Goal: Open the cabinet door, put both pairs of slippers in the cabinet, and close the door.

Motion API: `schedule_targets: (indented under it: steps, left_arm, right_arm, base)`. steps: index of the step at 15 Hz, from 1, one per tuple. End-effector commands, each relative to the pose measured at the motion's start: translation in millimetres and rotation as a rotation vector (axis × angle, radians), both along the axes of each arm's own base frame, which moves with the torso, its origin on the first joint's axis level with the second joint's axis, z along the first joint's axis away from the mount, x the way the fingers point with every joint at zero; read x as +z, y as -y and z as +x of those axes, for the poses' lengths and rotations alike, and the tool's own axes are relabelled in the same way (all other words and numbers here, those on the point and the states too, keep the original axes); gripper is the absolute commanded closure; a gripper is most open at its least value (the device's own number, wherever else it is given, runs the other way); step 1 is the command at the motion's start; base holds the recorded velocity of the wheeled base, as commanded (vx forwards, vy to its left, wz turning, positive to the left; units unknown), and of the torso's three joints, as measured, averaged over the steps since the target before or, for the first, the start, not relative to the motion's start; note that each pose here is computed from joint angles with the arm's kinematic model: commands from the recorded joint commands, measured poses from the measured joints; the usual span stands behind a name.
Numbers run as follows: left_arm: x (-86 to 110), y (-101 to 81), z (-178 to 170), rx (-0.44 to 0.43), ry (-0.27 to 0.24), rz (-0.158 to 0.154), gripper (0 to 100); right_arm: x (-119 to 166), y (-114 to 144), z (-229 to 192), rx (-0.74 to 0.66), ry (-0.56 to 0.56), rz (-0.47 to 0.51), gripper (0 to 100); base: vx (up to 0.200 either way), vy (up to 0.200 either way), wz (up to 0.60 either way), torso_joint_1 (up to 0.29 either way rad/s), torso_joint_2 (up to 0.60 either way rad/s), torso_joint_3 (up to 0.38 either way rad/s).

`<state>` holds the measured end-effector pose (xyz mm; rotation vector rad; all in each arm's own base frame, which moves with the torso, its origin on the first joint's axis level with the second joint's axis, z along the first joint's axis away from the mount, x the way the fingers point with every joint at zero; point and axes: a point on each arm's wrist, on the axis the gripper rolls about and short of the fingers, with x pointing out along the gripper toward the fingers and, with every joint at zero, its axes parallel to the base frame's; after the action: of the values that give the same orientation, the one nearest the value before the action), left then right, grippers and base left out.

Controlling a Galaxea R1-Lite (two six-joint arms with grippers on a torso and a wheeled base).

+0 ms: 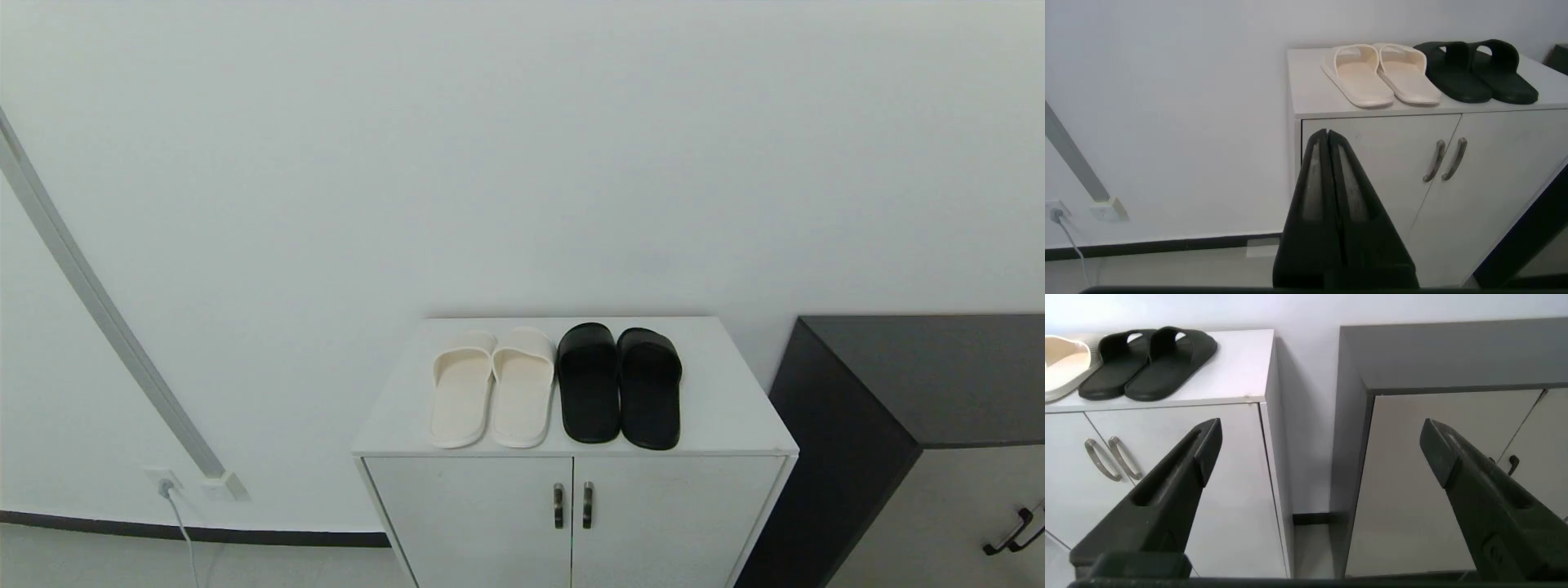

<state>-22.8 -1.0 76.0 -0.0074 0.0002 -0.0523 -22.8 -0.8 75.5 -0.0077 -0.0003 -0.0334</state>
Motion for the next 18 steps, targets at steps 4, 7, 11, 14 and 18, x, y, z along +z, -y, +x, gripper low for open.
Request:
schedule_targets:
  steps: [4,7,11,14,18]
  left_arm:
    - [-0.1,0.0,0,0.0,0.0,0.0,100]
    - [-0.1,0.0,0,0.0,0.0,0.0,100]
    - [-0.1,0.0,0,0.0,0.0,0.0,100]
    - [-0.1,0.0,0,0.0,0.0,0.0,100]
    - [-0.1,0.0,0,-0.001,0.0,0.0,100]
  right_arm:
    - [0,0,0,0.0,0.0,-0.002,0]
    - [1,0,0,0.0,0.004,-0.008,0]
    - [56,1,-10,0.031,0.106,0.101,0]
    - [58,-1,13,0.141,-0.134,0.081,0]
    - [69,-7,62,0.247,-0.279,0.096,0]
  base:
    - [0.0,0.0,0.0,0.0,0.0,0.0]
    - [0.0,0.0,0.0,0.0,0.0,0.0]
    - [0.0,0.0,0.0,0.0,0.0,0.0]
    - [0.0,0.0,0.0,0.0,0.0,0.0]
    - [0.0,0.0,0.0,0.0,0.0,0.0]
